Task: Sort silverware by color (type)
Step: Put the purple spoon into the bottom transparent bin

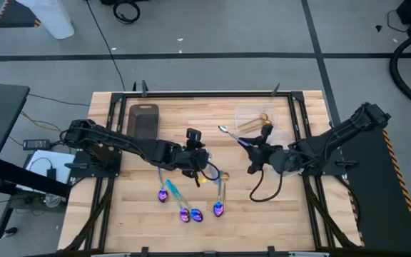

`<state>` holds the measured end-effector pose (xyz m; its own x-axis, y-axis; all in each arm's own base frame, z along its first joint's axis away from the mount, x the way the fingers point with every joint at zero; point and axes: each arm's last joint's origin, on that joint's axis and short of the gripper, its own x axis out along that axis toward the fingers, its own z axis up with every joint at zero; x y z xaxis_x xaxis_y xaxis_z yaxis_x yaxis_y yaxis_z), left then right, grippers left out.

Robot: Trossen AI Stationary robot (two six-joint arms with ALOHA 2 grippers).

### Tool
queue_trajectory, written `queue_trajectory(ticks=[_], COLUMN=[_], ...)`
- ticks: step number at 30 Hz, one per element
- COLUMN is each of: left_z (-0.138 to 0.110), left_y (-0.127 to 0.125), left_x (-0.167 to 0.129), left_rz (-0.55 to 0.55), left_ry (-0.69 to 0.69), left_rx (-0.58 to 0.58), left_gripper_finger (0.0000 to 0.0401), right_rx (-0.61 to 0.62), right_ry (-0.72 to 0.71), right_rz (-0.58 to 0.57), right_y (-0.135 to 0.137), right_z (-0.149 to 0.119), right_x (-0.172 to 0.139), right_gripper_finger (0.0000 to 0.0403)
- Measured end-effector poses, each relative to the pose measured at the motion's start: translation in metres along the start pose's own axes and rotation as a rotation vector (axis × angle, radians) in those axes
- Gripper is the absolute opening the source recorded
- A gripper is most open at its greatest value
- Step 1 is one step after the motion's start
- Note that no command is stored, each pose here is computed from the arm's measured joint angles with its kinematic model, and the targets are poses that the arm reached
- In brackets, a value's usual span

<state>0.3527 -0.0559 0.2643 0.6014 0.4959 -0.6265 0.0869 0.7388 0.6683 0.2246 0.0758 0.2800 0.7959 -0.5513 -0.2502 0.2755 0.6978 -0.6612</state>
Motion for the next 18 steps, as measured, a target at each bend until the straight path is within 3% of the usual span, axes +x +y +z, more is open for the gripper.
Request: queue_trajectory(ticks=[18], left_z=[-0.024], left_y=[-0.051], left_x=[0.013], left_rz=[-0.073], left_ry=[-0.046], left_rx=[-0.084], left_gripper_finger=[0.0142], right_rx=[0.191], right_ry=[0.038], right_rz=[0.001], right_y=[-0.016], right_z=[-0.01], right_x=[-0.008], right_gripper_finger=[0.0055])
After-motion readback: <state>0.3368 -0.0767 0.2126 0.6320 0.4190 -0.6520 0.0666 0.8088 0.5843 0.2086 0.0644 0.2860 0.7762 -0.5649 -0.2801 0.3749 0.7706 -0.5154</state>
